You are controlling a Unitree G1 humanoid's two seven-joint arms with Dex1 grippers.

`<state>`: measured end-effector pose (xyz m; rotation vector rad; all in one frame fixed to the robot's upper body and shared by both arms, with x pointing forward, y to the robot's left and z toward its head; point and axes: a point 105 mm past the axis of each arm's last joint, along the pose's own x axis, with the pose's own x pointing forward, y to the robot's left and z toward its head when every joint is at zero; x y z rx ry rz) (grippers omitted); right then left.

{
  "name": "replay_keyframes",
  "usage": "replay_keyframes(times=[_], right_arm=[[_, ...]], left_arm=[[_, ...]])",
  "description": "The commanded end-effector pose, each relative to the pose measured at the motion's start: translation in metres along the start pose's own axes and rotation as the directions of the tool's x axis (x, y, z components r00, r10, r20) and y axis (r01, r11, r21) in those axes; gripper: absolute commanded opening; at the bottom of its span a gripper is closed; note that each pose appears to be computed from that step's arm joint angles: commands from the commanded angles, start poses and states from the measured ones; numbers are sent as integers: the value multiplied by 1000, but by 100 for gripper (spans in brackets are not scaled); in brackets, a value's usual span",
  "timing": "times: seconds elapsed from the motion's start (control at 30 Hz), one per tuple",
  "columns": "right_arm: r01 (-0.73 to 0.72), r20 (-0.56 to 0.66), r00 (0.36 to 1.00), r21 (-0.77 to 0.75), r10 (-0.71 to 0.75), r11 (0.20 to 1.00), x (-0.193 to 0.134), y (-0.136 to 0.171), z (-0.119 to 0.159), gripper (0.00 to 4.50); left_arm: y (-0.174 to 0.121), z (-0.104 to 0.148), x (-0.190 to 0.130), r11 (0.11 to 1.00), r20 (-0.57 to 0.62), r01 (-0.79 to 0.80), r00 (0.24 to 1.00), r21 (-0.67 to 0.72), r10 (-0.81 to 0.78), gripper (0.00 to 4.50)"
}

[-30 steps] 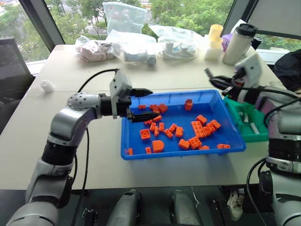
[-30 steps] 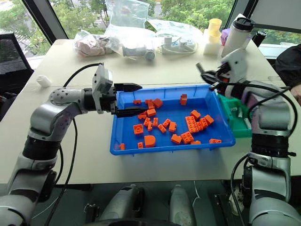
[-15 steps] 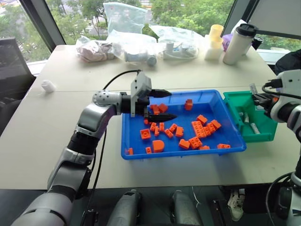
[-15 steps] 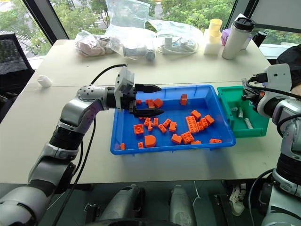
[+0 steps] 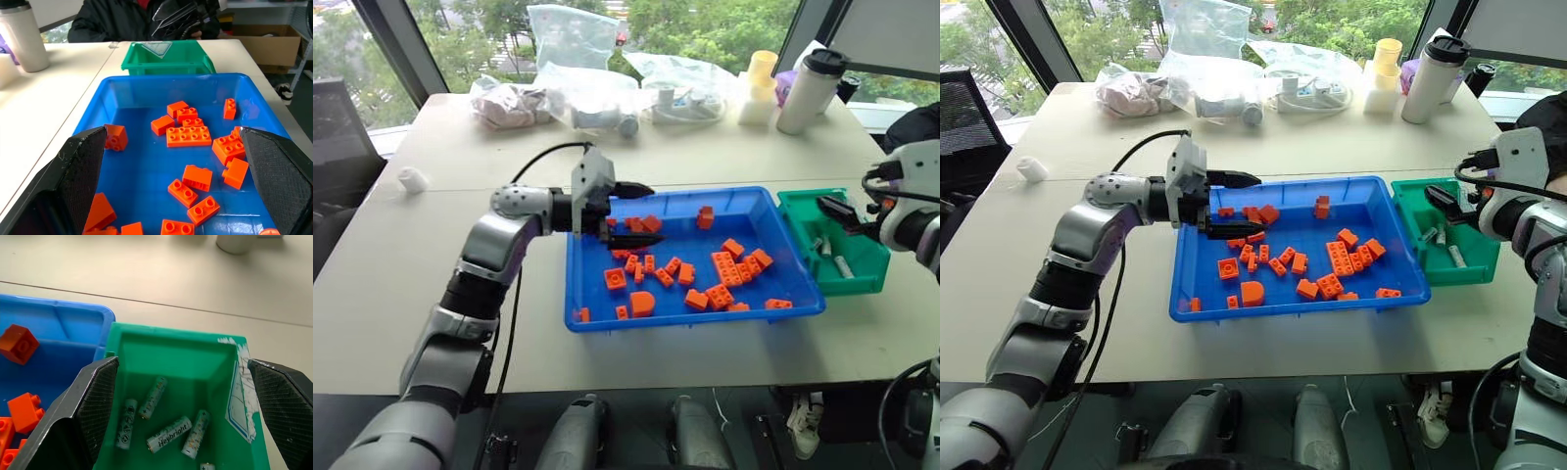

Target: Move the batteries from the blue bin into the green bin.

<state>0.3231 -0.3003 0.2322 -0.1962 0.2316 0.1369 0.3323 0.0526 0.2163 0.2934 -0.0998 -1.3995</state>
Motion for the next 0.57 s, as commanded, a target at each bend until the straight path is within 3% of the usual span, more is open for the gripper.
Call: replay_keyframes(times=[0.03, 0.17, 0.33, 0.57], right_arm=[[-195, 135, 966, -174, 219, 965, -29, 17, 30, 445], [-330, 32, 939, -204, 344, 922, -45, 19, 5, 445], [-447, 15, 892, -112, 452, 887, -64, 27, -9, 445], [-535, 11, 845, -13, 535, 845, -74, 46, -27, 445]], left_arm=[[-8, 11, -35, 1000, -28, -28, 999, -15, 27, 450], [-9, 9, -80, 979, -128, -197, 974, -54, 188, 450], [-31, 5, -118, 939, -212, -328, 930, -104, 301, 450], [-50, -3, -129, 893, -254, -417, 894, -166, 370, 450]])
